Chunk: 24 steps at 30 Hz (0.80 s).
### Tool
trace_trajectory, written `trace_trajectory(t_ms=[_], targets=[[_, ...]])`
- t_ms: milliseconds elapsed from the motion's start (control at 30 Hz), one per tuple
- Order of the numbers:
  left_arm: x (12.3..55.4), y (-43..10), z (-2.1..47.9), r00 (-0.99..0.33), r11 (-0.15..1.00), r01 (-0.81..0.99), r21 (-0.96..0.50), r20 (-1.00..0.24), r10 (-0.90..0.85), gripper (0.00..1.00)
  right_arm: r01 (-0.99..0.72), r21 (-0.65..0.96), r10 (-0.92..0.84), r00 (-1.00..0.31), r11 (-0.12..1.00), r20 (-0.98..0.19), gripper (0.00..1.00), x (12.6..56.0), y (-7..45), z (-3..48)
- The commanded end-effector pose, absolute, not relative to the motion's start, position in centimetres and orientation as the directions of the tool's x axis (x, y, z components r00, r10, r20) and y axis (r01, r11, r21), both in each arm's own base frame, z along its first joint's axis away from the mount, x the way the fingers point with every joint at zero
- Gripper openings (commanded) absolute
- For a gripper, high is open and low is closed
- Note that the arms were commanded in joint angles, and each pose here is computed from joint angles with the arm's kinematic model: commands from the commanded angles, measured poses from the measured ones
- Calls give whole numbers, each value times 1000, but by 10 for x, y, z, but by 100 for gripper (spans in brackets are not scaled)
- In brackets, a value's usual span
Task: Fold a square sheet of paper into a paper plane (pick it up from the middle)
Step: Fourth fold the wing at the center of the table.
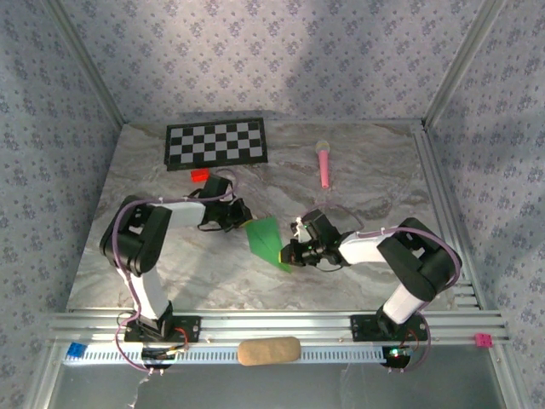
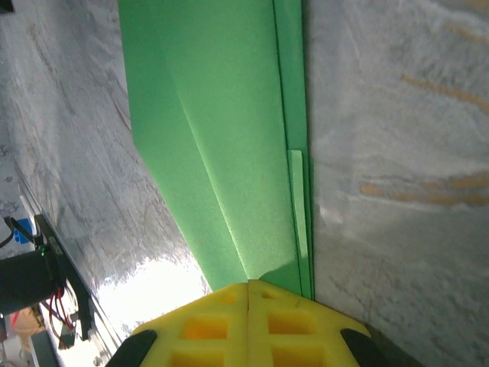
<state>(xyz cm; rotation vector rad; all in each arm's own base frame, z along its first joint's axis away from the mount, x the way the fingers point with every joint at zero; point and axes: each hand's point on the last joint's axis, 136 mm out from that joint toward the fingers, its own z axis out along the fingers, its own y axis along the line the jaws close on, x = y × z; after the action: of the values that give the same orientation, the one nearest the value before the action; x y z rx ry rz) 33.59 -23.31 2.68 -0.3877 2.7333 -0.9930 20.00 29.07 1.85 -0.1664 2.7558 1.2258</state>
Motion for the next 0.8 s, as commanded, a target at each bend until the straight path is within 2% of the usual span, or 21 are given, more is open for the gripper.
trace_trajectory(t_ms=[0,133,300,500,767], targets=[[345,-214,55,-912,768,-150,-622,-213,-350,12,-64,636,-91,-996,769,11,0,162,257,-21],[337,-226,82,-914,749,-89,-656,-244,-323,13,-64,638,-87,-996,767,5,1,165,258,-19],[310,-265,86,-945,728,2,-685,-238,-222,14,-58,633,-71,-997,772,-4,1,169,258,-17],[281,-298,50,-975,739,19,-673,-175,-134,13,-51,628,-57,-998,776,-12,1,171,256,-15],[273,-276,1,-981,814,-43,-579,-132,-146,11,-65,657,-49,-998,751,-43,1,178,263,1]])
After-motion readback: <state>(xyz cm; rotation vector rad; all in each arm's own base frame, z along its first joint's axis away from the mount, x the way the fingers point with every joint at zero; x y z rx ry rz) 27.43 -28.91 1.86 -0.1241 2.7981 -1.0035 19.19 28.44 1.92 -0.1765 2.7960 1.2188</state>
